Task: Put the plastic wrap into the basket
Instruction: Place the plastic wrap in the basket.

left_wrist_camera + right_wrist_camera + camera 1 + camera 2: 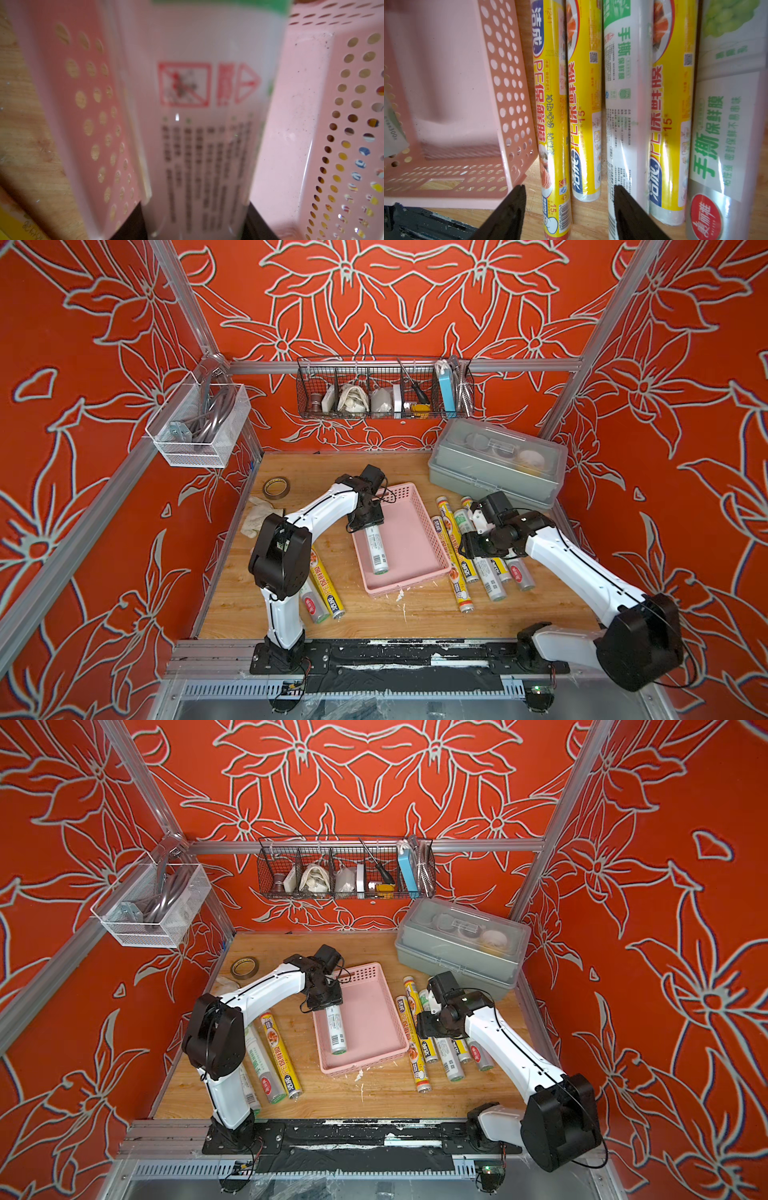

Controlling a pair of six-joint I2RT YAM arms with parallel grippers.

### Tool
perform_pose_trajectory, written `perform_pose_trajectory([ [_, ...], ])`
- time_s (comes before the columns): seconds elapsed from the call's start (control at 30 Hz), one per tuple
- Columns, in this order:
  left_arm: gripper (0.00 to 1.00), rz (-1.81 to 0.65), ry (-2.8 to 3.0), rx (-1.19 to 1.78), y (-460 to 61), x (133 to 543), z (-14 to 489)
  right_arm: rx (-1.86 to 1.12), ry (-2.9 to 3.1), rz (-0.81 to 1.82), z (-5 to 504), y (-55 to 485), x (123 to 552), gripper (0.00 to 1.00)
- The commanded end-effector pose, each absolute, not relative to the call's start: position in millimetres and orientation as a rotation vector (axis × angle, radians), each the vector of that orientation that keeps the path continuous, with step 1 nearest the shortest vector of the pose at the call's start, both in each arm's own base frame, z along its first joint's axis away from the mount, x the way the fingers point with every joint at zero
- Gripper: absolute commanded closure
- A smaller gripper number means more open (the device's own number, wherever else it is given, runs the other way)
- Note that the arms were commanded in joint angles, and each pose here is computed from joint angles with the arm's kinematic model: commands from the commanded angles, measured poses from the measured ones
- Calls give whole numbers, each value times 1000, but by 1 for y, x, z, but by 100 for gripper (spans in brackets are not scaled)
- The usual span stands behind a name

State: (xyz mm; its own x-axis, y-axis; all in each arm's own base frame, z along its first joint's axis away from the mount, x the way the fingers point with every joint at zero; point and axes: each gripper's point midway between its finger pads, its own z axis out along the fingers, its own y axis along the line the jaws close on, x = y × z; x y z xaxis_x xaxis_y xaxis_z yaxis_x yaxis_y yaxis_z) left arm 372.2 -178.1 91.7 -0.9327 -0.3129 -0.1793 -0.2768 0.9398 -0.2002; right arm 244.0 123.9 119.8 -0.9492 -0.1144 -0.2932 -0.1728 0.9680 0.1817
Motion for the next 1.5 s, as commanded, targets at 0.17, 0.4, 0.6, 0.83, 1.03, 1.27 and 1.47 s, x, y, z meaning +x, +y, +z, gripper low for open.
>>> perform_pose_trajectory([
  [0.17, 65, -212, 2960, -451, -178, 360, 62, -115, 2965, 283, 101, 118, 210, 34],
  [0.4, 64, -185, 2981, -457, -177, 351, 52, -152, 2973, 286, 93, 124, 207, 34],
  [0.6, 64, -189, 2942, -417, -184, 346, 75, -170, 2966, 294, 93, 129, 209, 34],
  [0.83, 66, -248, 2894, -422, -184, 334, 115, -174, 2971, 287, 91, 129, 208, 34],
  [1.03, 68, -227, 2951, -432, -181, 322, 115, -181, 2969, 286, 91, 130, 208, 34],
  [1.27, 68, -178, 3008, -467, -179, 317, 89, -192, 2970, 273, 92, 128, 206, 34],
  [1.47, 68, -102, 3045, -492, -173, 318, 66, -192, 2962, 289, 94, 129, 206, 34],
])
